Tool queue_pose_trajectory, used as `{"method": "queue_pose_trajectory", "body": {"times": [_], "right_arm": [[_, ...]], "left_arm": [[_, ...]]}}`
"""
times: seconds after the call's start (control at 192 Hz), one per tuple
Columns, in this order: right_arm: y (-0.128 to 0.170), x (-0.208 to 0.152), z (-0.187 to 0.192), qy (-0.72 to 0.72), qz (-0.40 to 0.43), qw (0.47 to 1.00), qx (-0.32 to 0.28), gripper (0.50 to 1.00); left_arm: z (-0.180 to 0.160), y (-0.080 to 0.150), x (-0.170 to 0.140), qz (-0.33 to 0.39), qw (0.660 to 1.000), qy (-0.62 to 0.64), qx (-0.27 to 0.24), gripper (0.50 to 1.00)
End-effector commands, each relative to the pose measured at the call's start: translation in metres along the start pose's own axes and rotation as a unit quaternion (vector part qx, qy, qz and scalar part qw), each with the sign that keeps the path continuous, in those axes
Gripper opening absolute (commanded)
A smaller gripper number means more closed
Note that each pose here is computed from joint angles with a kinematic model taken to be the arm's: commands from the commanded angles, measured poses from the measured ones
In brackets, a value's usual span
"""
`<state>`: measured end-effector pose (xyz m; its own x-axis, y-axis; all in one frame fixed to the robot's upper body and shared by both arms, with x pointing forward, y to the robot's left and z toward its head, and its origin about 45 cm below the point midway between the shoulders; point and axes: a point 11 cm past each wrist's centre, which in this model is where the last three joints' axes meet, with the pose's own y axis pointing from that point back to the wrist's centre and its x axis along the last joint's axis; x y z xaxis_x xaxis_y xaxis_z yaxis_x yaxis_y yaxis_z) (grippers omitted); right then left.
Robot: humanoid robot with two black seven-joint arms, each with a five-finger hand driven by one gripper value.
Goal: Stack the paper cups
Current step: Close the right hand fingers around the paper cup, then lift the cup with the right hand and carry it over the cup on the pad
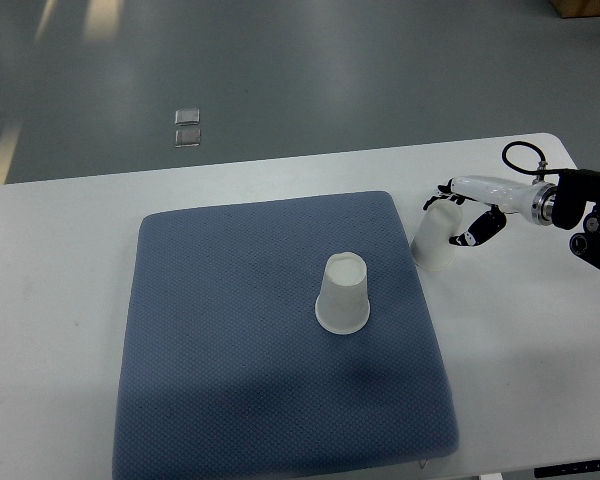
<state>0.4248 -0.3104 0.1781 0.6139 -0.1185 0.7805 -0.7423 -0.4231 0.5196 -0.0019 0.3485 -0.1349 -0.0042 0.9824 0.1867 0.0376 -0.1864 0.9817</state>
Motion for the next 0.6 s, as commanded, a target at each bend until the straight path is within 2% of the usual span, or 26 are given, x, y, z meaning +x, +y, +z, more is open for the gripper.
{"method": "queue_pose_trajectory", "body": {"times": [0.0,0.078,0.167,0.418,0.595], "right_arm": [[0.0,0.001,0.0,0.001,0.002,1.0,0.0,0.666],[0.0,0.007,-0.001,0.004,0.006,1.0,0.001,0.619],[0.003,0.018,-0.001,0.005,0.016,1.0,0.001,0.592],[0.013,0.078,-0.029,0.029,0.058,0.997,0.034,0.59],[0.032,0.116,-0.072,0.031,0.05,0.994,0.091,0.59]], "left_arm": [[0.0,0.0,0.0,0.0,1.0,0.0,0.0,1.0],[0.0,0.0,0.0,0.0,1.0,0.0,0.0,1.0],[0.0,0.0,0.0,0.0,1.0,0.0,0.0,1.0],[0.0,0.0,0.0,0.0,1.0,0.0,0.0,1.0],[0.0,0.0,0.0,0.0,1.0,0.0,0.0,1.0]]}}
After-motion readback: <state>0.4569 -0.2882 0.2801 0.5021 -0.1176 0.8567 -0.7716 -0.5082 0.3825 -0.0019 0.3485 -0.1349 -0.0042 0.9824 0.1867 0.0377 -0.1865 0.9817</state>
